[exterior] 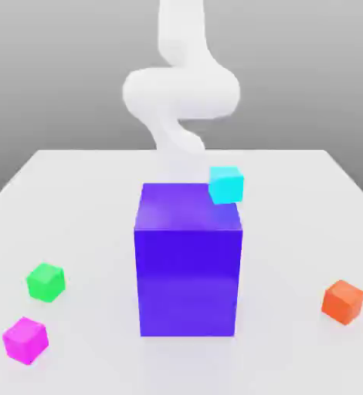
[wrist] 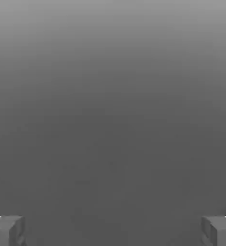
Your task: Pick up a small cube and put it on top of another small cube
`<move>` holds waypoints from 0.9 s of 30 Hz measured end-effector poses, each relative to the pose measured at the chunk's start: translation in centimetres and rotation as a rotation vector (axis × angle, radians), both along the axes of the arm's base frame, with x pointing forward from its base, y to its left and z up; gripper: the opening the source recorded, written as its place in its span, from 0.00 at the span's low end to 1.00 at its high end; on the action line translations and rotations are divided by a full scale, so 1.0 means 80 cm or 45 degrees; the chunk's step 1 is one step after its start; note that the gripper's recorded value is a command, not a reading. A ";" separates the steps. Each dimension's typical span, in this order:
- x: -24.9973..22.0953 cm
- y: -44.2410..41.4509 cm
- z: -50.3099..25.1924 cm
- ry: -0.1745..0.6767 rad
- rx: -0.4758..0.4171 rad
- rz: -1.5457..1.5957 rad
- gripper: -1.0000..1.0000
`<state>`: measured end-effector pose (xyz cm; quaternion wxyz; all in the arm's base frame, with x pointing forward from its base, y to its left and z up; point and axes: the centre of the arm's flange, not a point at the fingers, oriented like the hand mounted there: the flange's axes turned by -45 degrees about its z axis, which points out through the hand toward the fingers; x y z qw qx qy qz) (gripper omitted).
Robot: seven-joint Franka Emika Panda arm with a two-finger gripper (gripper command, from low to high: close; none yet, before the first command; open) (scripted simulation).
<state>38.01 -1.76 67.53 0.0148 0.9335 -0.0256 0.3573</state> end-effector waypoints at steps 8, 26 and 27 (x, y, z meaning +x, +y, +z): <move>0.095 -0.096 -0.167 0.290 -0.023 -0.177 0.50; 0.046 -0.296 -0.585 0.879 0.220 -0.459 0.50; 0.042 -0.298 -0.604 0.892 0.232 -0.464 0.50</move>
